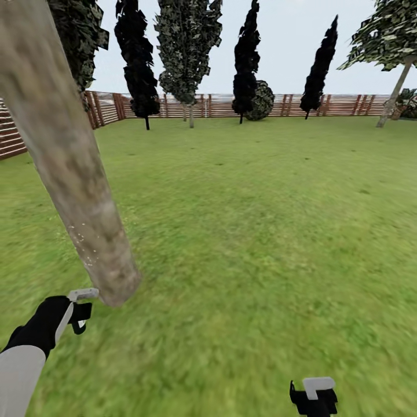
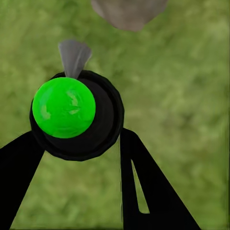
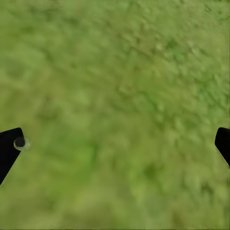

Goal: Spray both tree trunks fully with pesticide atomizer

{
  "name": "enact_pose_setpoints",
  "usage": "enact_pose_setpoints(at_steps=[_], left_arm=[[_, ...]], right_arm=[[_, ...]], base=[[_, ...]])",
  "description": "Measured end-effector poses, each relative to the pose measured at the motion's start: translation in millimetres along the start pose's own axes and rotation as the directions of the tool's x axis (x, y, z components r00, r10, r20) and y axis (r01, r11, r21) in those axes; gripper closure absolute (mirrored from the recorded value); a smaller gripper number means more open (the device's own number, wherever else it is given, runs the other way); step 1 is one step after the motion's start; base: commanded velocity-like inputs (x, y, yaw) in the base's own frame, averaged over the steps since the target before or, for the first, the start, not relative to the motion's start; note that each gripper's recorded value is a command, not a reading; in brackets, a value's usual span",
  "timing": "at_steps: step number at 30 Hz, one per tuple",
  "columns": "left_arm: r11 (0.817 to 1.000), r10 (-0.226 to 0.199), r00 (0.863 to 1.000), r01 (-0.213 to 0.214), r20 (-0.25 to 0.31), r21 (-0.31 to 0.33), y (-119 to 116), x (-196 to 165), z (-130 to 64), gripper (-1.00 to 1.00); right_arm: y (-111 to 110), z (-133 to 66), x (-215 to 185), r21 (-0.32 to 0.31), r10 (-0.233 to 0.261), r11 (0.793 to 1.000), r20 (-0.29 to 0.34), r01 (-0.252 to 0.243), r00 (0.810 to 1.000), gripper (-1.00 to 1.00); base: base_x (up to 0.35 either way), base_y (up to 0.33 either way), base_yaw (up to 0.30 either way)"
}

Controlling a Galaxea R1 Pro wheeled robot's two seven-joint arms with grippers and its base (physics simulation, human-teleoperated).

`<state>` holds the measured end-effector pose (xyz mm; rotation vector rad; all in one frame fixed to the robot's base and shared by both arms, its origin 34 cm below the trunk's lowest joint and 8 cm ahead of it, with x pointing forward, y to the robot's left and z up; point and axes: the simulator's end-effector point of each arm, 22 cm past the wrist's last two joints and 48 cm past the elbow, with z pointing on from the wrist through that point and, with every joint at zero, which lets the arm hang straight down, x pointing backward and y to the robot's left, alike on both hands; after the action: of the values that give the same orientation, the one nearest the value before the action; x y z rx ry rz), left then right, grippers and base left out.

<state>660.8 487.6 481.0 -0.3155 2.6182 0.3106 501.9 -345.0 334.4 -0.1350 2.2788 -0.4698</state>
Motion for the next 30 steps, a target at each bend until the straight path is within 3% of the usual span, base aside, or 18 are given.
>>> enact_pose_setpoints(at_steps=[17, 30], left_arm=[[1.000, 0.003, 1.000, -0.003, 0.000, 0.000, -1.0, 0.0, 0.0, 1.00], [1.000, 0.003, 1.000, -0.003, 0.000, 0.000, -0.8, 0.1, 0.0, 1.00]], right_arm=[[1.4, -0.2, -0.5, -0.003, -0.001, 1.000, 0.001, 0.001, 1.000, -1.00], [2.8, -0.5, -0.7, -0.005, -0.001, 1.000, 0.001, 0.001, 1.000, -1.00]], base=[[0.113, -0.268, 0.013], [0.147, -0.268, 0.266]])
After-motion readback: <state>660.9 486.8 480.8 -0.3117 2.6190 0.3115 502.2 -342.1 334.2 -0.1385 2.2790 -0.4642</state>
